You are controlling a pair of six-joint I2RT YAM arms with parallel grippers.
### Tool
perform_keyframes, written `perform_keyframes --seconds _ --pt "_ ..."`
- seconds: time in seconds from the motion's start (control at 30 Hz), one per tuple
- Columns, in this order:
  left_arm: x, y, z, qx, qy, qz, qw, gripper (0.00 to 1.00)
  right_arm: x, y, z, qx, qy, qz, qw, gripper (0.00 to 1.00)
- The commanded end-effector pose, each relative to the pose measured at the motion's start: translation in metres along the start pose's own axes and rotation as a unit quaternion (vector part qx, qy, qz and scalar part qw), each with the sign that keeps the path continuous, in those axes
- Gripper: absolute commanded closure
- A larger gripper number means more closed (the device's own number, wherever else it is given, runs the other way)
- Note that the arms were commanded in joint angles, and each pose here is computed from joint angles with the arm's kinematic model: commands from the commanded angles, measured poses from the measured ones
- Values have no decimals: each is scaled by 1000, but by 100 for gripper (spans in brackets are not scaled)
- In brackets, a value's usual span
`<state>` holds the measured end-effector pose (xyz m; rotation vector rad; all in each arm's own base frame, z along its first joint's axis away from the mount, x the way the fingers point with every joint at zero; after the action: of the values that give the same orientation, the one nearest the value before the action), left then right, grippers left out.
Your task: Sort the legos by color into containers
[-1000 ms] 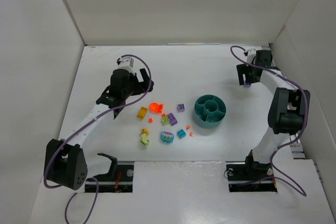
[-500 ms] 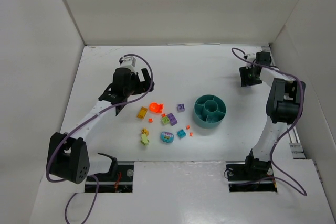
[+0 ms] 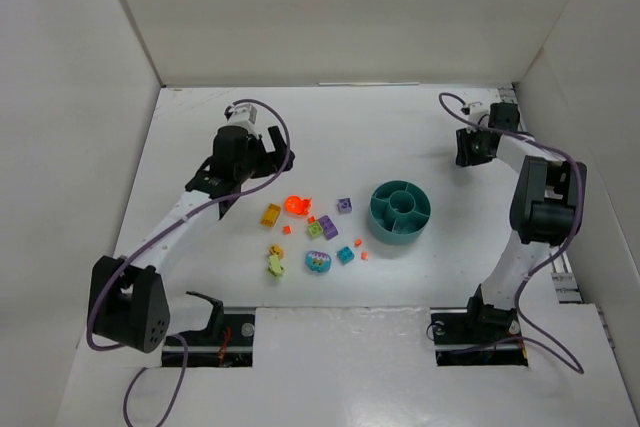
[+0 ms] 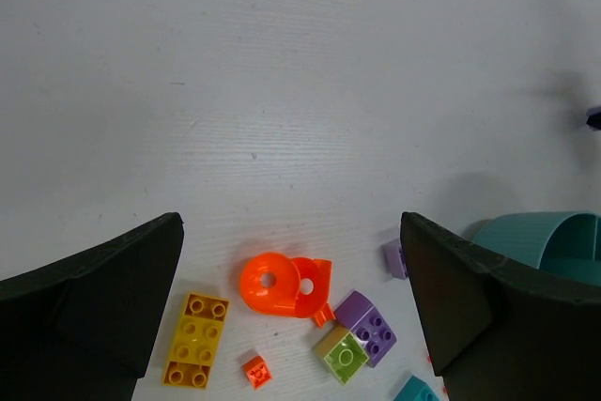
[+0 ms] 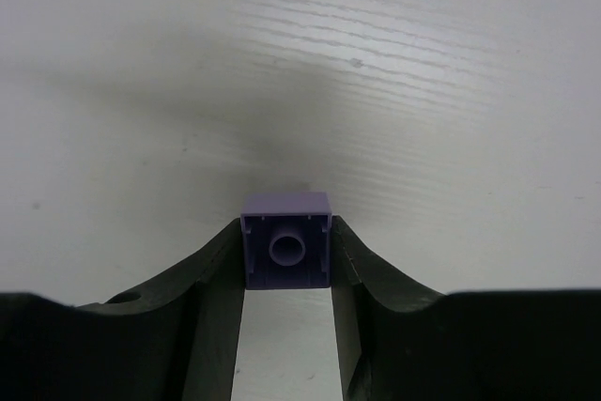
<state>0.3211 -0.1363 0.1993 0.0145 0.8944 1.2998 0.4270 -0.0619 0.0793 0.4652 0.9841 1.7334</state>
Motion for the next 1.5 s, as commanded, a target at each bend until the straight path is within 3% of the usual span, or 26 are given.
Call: perform_keyframes --seconds 0.0,0.17,0.27,0.4,0.7,1.27,1.47 --pt "-12 19 9 -25 11 -41 999 0 0 32 35 -99 21 7 995 81" --pt "-17 31 5 -26 23 -70 997 0 50 71 52 -137 73 20 988 74" --pt "-13 35 -5 -15 35 -73 997 0 71 108 62 -145 100 -14 984 73" --pt "-11 37 -13 -12 44 -87 995 0 112 133 44 -167 93 22 981 73" --pt "-4 38 -32 3 52 -56 997 0 159 162 16 -170 111 59 977 68" --pt "1 39 -39 11 62 -49 997 0 193 160 4 -153 115 172 966 64" --pt "1 39 -39 11 62 -49 997 0 194 159 1 -149 114 175 967 61"
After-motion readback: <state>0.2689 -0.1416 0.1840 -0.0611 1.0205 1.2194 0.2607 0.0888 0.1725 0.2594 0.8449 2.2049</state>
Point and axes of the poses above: each gripper's point midway between its finger pads, its own y axis back along the fingers, its own x axis along the line the jaws close on, z = x × y, the point moved 5 cm from there along y, back along the fingers, and after that the axes turned 12 degrees about y, right-handed, at the moved point
